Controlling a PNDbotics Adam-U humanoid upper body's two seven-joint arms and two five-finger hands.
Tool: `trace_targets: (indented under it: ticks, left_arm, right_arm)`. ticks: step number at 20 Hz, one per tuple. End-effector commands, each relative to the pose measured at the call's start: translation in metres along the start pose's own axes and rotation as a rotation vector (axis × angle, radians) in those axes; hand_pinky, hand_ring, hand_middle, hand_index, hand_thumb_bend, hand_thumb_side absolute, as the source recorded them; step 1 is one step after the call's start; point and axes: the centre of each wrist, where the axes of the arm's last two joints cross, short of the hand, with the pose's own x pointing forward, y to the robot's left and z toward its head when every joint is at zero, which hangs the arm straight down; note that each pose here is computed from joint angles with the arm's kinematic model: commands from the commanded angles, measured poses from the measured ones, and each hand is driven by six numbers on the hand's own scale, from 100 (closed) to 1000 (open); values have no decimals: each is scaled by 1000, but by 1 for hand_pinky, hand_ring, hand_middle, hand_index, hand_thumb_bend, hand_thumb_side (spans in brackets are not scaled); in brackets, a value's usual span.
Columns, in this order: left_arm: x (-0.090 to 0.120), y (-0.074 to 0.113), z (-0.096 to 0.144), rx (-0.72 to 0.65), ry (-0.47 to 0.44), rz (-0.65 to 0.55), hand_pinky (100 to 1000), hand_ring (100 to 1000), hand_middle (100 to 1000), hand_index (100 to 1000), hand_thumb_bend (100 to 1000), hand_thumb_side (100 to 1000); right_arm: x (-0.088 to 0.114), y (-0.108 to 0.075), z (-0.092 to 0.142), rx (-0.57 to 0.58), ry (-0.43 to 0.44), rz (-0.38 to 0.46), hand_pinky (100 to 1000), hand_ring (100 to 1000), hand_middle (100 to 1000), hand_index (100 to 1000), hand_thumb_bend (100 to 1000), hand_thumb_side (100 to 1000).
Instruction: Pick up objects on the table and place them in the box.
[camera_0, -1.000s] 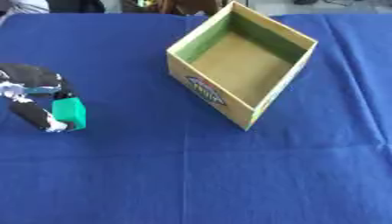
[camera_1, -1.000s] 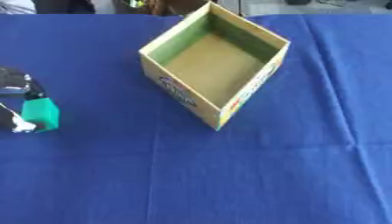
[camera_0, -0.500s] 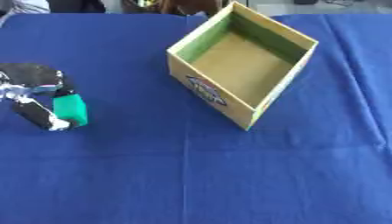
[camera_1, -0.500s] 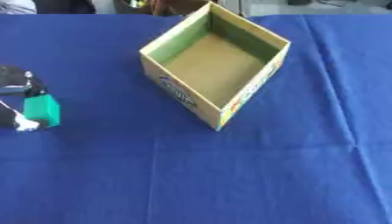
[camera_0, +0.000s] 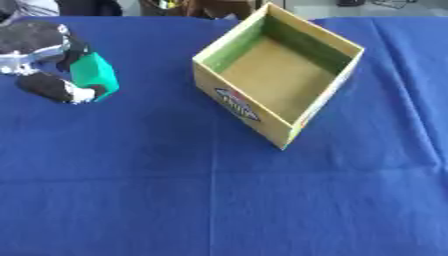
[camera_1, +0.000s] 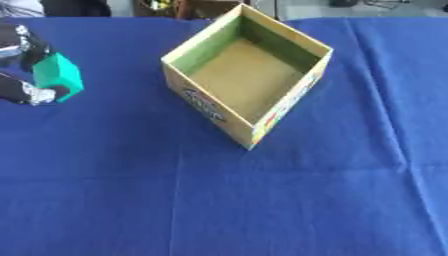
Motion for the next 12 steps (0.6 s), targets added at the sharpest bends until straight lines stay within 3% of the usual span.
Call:
trace_targets:
  ticks: [1, 7, 12]
  left_arm:
    - [9, 31, -4, 98, -25, -20, 279, 436, 370, 538, 100, 683]
    - [45, 67, -41, 196, -121, -28, 277, 428, 360, 529, 100, 688]
    - [67, 80, -72, 230, -157, -9, 275, 424, 358, 527, 100, 689]
  right_arm:
    - [3, -4, -6, -2, -27, 8, 772, 752, 544, 667, 100, 822]
    - [6, -1, -9, 9, -41, -16, 772, 751, 545, 667, 100, 822]
    - [8, 1, -12, 12, -53, -33, 772, 751, 545, 668, 100, 819]
